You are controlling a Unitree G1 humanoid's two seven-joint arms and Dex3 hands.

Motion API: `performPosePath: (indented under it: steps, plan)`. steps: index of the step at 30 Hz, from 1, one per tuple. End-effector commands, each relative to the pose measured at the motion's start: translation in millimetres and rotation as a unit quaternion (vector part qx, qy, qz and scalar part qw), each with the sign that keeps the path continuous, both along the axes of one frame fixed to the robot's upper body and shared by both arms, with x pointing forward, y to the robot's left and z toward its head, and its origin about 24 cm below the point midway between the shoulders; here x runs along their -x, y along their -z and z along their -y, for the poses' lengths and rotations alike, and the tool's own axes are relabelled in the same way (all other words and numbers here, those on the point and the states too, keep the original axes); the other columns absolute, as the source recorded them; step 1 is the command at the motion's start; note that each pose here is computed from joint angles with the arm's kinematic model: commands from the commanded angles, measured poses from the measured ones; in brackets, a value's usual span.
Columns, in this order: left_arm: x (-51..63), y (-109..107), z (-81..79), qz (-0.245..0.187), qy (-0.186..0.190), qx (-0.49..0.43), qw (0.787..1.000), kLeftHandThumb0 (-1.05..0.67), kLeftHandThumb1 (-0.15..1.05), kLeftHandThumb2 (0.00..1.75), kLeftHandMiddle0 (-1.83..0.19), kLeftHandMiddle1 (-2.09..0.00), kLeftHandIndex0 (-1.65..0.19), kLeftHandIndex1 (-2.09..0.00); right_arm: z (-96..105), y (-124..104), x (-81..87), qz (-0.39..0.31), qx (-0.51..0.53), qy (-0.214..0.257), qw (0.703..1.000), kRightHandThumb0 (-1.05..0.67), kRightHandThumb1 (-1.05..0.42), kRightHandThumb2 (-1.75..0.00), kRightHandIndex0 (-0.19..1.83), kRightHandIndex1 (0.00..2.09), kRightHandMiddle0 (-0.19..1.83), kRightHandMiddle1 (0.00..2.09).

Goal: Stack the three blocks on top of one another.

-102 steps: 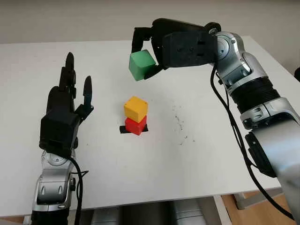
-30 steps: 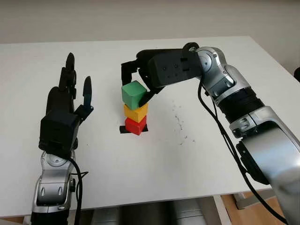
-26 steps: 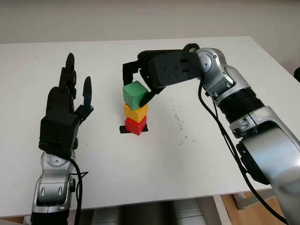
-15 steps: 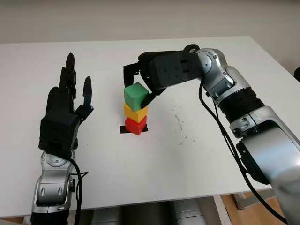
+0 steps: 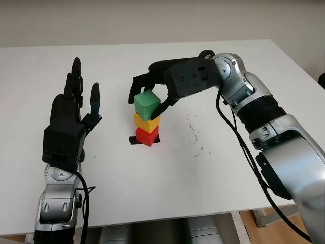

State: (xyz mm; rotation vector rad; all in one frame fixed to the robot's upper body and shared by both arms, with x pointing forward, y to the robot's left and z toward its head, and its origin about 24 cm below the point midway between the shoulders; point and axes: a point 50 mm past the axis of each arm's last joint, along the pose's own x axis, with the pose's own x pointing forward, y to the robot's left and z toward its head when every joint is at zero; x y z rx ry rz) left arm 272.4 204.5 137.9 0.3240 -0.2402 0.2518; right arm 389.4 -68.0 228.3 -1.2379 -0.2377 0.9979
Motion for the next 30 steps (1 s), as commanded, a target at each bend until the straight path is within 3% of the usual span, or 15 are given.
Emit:
performPosePath:
  steps: [1, 5, 11, 16, 18, 21, 24, 30]
  plan:
    - [0.5, -5, 1.2, 0.011, 0.000, 0.000, 1.000, -0.70, 1.05, 0.66, -0.05, -0.05, -0.03, -0.06, 1, -22, -0.7, 0.026, -0.023, 0.006, 0.999, -0.84, -0.95, -0.06, -0.11, 0.05, -0.14, 0.13]
    - [1.0, -5, 1.5, 0.010, 0.000, 0.003, 1.000, -0.69, 1.05, 0.66, -0.06, -0.05, -0.03, -0.07, 3, -32, -1.2, 0.023, -0.062, 0.012, 0.998, -0.84, -0.91, -0.05, -0.19, 0.00, -0.19, 0.01]
    - [2.2, -3, 1.2, 0.009, 0.000, 0.000, 1.000, -0.68, 1.05, 0.67, -0.05, -0.05, -0.03, -0.07, 10, -53, -0.5, 0.051, -0.060, 0.028, 0.997, -0.87, -0.91, -0.05, -0.19, 0.00, -0.19, 0.00]
    - [3.8, -1, 0.9, 0.006, -0.002, 0.000, 1.000, -0.67, 1.05, 0.68, -0.04, -0.05, -0.03, -0.06, 35, -64, -0.5, 0.031, -0.139, 0.052, 0.988, -0.87, -0.94, -0.07, -0.19, 0.00, -0.19, 0.00]
    - [4.6, 2, 0.5, 0.005, -0.004, 0.004, 1.000, -0.68, 1.05, 0.68, -0.04, -0.05, -0.03, -0.06, 52, -53, -1.0, 0.020, -0.187, 0.074, 0.979, -0.93, -1.02, -0.16, -0.19, 0.00, -0.19, 0.00]
    - [5.2, 5, -0.8, 0.003, -0.005, 0.019, 1.000, -0.69, 1.05, 0.66, -0.04, -0.05, -0.02, -0.06, 68, -34, 2.0, 0.024, -0.230, 0.100, 0.968, -0.92, -1.04, -0.53, -0.19, 0.00, -0.19, 0.00]
    - [5.1, 8, -1.9, -0.001, -0.005, 0.020, 1.000, -0.69, 1.05, 0.66, -0.04, -0.05, -0.02, -0.06, 85, -5, 4.5, -0.018, -0.296, 0.161, 0.941, -0.92, -1.05, -0.62, -0.19, 0.00, -0.19, 0.00]
    - [2.0, 11, -0.7, -0.002, -0.004, 0.026, 1.000, -0.70, 1.05, 0.67, -0.02, -0.05, 0.00, -0.05, 98, 41, 13.4, -0.088, -0.407, 0.212, 0.884, -0.93, -1.05, -0.68, -0.19, 0.00, -0.19, 0.00]
